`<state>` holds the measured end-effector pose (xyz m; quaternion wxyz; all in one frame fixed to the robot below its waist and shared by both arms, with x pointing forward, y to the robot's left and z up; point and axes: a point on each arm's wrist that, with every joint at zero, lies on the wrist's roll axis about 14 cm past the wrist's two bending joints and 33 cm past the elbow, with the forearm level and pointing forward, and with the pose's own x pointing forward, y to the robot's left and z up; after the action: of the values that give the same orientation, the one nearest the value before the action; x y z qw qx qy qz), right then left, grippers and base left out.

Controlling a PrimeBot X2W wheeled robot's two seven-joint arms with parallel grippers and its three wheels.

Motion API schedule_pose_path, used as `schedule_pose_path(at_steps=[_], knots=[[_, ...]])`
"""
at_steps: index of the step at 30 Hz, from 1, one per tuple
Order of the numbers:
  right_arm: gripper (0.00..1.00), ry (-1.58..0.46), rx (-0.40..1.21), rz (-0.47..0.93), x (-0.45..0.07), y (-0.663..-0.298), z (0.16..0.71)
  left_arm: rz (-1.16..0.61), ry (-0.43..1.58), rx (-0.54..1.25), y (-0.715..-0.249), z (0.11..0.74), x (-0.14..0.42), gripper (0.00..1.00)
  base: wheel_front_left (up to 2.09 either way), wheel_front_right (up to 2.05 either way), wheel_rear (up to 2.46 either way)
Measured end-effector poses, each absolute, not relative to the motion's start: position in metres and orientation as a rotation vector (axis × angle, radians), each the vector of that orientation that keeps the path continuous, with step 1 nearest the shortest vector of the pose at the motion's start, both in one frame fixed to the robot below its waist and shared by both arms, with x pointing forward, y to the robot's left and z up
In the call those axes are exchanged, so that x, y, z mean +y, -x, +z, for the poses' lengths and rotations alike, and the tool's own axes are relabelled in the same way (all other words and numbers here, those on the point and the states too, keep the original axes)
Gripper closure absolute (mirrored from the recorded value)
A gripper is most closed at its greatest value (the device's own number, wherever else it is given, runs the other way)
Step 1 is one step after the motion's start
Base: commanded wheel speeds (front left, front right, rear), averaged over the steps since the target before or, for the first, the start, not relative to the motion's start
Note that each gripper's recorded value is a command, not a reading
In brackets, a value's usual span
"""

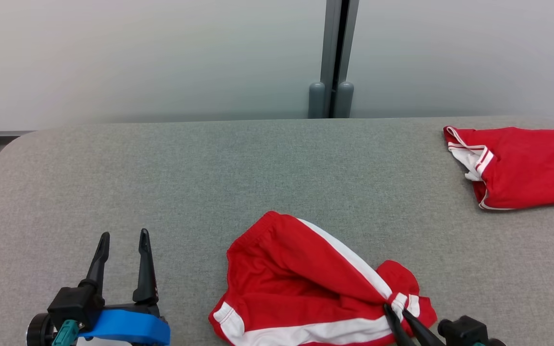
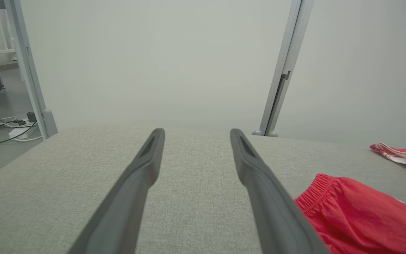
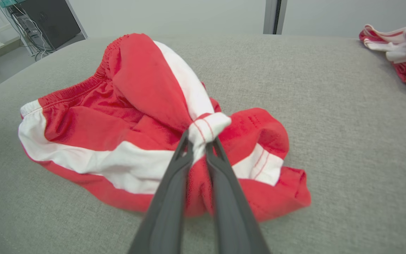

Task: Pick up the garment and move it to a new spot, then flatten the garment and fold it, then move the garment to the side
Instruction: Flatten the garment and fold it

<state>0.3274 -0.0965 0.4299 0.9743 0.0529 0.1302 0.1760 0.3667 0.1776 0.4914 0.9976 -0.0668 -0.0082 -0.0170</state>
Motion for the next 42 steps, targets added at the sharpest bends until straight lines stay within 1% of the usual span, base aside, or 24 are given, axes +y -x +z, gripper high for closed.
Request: schedule_pose_path(at_steps=[1,4,11,16,19,23,27,34,35,37,38,39,40,42], knots=[[0.00,-0.110,0.264,0.349,-0.097,-0.325,0.430,-0.035,0.134,-0.016,-0.367,0.491,0.177,0.00,0.00,0.00,0.00],[0.00,-0.127,0.249,0.328,-0.100,-0.321,0.436,-0.038,0.133,-0.015,-0.367,0.491,0.176,0.00,0.00,0.00,0.00],[0.00,-0.090,0.130,0.301,-0.113,-0.339,0.476,-0.045,0.131,-0.015,-0.368,0.491,0.175,0.00,0.00,0.00,0.00],[0.00,-0.014,0.075,0.335,-0.114,-0.360,0.505,-0.046,0.130,-0.013,-0.368,0.491,0.174,0.00,0.00,0.00,0.00],[0.00,0.035,0.088,0.374,-0.108,-0.369,0.510,-0.048,0.130,-0.011,-0.367,0.490,0.174,0.00,0.00,0.00,0.00],[0.00,0.080,0.168,0.435,-0.096,-0.376,0.499,-0.045,0.130,-0.008,-0.368,0.489,0.174,0.00,0.00,0.00,0.00],[0.00,0.111,0.288,0.478,-0.091,-0.376,0.476,-0.032,0.130,-0.005,-0.368,0.488,0.178,0.00,0.00,0.00,0.00],[0.00,0.176,0.512,0.554,-0.085,-0.362,0.430,-0.010,0.129,0.005,-0.364,0.485,0.185,0.00,0.00,0.00,0.00],[0.00,0.176,0.512,0.554,-0.085,-0.362,0.430,-0.010,0.129,0.005,-0.364,0.485,0.185,0.00,0.00,0.00,0.00],[0.00,0.207,0.592,0.575,-0.085,-0.357,0.417,-0.004,0.129,0.006,-0.363,0.484,0.187,0.00,0.00,0.00,0.00],[0.07,0.223,0.619,0.587,-0.085,-0.353,0.413,-0.003,0.129,0.005,-0.363,0.485,0.188,0.00,0.00,0.00,0.00],[0.61,0.228,0.621,0.593,-0.085,-0.354,0.413,-0.001,0.129,0.004,-0.362,0.485,0.188,0.00,0.00,0.00,0.00],[1.00,0.228,0.621,0.593,-0.085,-0.354,0.413,-0.001,0.129,0.004,-0.362,0.485,0.188,0.00,0.00,0.00,0.00],[1.00,0.251,0.588,0.591,-0.087,-0.367,0.423,-0.001,0.130,0.005,-0.361,0.484,0.188,0.00,0.00,0.00,0.00]])
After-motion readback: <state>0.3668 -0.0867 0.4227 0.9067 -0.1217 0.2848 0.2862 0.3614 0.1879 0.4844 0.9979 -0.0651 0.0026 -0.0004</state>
